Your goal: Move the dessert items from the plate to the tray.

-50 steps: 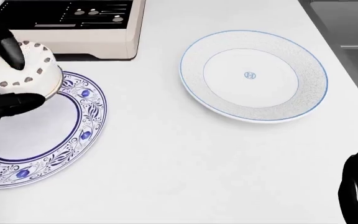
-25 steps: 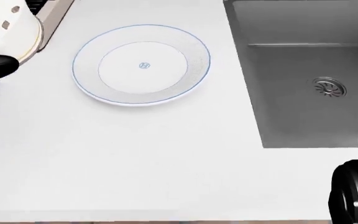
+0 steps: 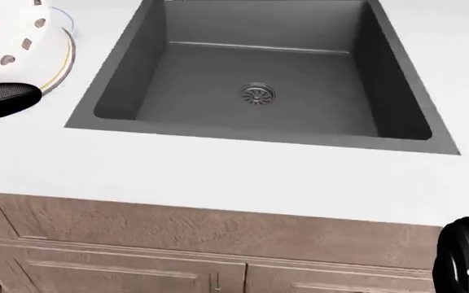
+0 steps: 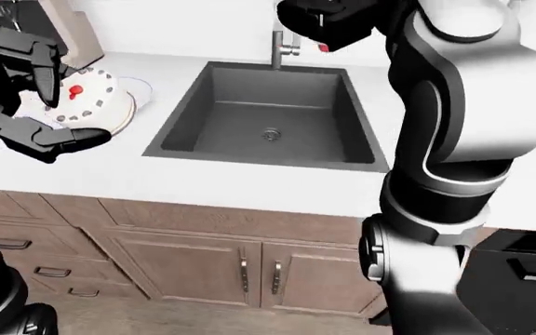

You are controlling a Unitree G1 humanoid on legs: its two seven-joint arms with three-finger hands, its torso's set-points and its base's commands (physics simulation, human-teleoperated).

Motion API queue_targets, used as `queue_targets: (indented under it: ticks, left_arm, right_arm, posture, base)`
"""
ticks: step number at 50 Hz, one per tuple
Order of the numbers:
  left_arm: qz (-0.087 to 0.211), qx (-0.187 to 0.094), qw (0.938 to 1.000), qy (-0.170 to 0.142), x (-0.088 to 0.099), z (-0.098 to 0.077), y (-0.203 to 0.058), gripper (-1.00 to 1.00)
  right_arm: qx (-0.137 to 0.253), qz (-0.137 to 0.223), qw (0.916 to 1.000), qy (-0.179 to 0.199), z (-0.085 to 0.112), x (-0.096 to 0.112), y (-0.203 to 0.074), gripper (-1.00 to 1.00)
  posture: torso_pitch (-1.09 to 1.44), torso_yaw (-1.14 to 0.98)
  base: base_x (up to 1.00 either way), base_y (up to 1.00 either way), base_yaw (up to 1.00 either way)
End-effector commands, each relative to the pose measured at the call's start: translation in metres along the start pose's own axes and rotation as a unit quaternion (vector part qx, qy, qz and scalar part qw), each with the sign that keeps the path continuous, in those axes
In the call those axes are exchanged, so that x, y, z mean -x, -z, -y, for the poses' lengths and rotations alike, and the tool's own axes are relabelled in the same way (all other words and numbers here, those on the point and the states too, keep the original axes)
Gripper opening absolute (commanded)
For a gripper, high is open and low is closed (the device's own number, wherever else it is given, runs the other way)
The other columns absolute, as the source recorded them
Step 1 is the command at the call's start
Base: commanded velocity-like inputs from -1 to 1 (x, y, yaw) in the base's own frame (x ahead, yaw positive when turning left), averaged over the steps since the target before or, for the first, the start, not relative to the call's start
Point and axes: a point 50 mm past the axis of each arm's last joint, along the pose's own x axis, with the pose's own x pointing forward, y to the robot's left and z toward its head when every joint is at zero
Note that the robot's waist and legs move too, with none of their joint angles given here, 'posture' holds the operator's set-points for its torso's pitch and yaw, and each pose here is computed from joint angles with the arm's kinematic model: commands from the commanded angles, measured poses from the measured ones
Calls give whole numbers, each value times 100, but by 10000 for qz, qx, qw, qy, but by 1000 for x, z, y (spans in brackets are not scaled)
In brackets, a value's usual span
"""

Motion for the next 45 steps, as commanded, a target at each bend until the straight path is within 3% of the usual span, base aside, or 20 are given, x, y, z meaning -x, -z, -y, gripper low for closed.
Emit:
queue_targets:
  ticks: [1,45]
  left_arm:
    - [353,-107,9988,-333,1,-14,-16,-100]
    - [426,-189,9982,-386,2,-14,-14,-100]
  right_arm:
    - [3,355,9994,15,-1,3,-18,-100]
    - [98,389,9992,75,1,4,-21,-100]
  posture:
    - [0,0]
    - [0,0]
  base:
    - [0,-100,0]
    - [10,-100,0]
